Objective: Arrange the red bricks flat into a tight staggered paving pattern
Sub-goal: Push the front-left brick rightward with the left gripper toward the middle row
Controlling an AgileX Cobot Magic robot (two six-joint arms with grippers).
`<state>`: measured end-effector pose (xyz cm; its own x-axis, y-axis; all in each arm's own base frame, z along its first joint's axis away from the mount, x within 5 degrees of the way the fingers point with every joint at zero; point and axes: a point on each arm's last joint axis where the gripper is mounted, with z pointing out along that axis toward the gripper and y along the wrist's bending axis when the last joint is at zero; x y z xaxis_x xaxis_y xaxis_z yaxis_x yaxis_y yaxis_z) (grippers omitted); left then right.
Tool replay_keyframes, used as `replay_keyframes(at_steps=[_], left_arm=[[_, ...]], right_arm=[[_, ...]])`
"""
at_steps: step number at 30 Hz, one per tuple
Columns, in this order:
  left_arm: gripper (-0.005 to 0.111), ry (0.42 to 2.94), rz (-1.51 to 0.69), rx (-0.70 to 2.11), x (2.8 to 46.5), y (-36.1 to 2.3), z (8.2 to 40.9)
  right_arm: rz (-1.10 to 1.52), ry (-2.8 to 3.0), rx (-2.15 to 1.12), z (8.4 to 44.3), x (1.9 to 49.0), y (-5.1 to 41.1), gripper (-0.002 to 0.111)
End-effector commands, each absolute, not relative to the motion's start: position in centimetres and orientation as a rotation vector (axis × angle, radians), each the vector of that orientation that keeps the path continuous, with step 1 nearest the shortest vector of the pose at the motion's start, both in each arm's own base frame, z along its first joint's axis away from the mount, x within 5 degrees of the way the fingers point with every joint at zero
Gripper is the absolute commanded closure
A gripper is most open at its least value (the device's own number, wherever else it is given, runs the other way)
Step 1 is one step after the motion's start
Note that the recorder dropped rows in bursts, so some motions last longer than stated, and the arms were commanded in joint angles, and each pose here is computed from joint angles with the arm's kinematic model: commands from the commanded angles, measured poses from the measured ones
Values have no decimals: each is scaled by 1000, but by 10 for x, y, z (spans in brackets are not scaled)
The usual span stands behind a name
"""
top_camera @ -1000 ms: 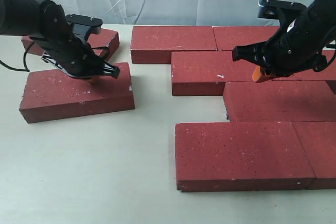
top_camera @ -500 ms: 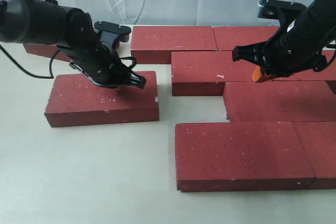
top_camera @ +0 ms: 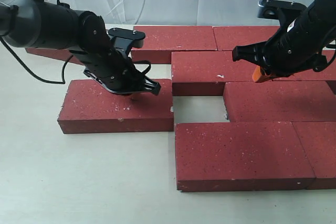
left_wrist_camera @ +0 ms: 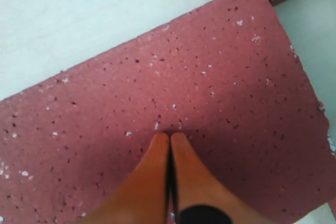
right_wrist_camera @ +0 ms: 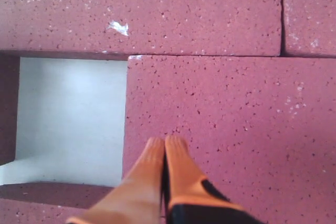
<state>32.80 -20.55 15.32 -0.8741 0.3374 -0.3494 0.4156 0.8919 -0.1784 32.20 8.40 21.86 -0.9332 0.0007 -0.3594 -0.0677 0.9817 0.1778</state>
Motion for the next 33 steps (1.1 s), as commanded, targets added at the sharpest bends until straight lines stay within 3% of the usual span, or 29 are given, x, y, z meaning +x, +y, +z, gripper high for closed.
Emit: replay_keyframes(at_steps=[1, 16, 21, 33], left_arm=[[107, 2970, -357, 621, 304, -207, 128], [107, 2997, -17, 713, 305, -187, 129], [107, 2927, -146, 657, 304, -192, 152], [107, 2797, -396, 467, 314, -209, 155]], right_arm=[[259, 2766, -53, 218, 322, 82, 109], [264, 2768, -49, 218, 322, 82, 109], [267, 2768, -47, 218, 322, 83, 109], [267, 2765, -47, 218, 322, 83, 109]])
